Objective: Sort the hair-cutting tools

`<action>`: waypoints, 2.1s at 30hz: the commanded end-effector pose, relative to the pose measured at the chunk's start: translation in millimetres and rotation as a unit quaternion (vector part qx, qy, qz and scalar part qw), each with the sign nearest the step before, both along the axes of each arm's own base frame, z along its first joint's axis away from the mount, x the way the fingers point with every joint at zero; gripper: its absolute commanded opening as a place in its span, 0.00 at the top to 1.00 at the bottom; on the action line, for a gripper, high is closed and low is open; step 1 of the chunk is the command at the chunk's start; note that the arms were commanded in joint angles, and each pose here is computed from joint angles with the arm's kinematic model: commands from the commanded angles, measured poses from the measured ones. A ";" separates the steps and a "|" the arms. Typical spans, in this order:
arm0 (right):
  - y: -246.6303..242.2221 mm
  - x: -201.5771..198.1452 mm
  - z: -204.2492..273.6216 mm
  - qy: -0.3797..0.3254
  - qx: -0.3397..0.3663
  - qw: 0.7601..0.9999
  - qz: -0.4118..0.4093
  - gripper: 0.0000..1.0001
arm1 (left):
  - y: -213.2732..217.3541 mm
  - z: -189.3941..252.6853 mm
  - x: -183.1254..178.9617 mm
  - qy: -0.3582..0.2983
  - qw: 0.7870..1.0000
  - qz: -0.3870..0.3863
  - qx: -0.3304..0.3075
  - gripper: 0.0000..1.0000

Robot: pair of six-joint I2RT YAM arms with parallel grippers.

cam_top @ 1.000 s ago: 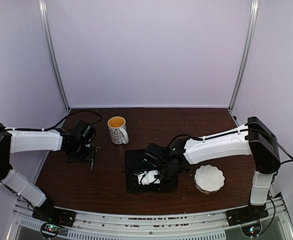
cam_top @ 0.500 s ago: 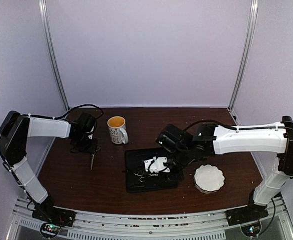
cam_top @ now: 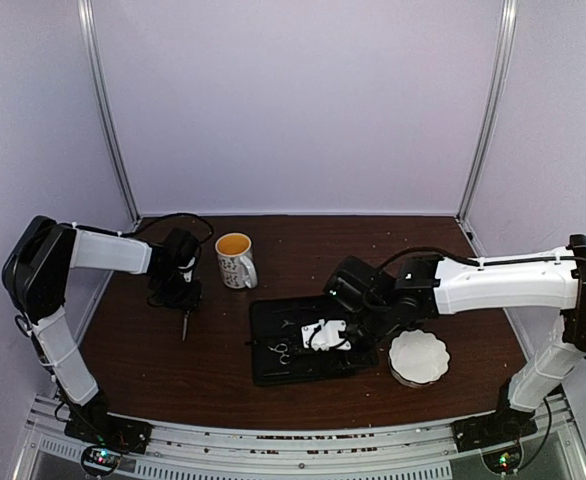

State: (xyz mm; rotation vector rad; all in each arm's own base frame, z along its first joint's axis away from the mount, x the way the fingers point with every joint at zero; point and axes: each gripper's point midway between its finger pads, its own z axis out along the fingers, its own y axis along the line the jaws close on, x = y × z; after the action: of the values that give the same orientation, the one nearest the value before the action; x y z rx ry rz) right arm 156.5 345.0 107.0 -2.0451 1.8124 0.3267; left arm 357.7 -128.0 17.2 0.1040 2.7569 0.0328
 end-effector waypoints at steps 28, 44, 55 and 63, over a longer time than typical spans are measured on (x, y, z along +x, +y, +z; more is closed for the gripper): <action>2.7 7.4 15.1 -0.015 0.021 1.000 -0.006 0.61 | -0.8 -18.6 -74.2 0.077 0.997 -0.015 -0.026 0.91; 2.8 9.1 8.8 0.001 0.014 1.000 -0.009 0.61 | -38.8 56.3 -103.6 0.024 0.982 -0.174 -0.062 1.00; -20.6 22.6 21.1 0.017 0.038 0.998 -0.038 0.61 | -130.2 75.5 -138.7 -0.014 0.913 -0.379 -0.150 1.00; -65.5 70.7 36.2 0.049 0.098 0.984 -0.141 0.61 | -200.4 96.6 -146.5 -0.025 0.864 -0.471 -0.174 1.00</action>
State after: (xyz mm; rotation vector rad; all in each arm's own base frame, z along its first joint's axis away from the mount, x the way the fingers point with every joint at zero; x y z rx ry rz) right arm 212.0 296.3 133.3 -1.7762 1.9642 0.4190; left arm 202.9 -278.2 84.0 1.1770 2.5052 -0.5698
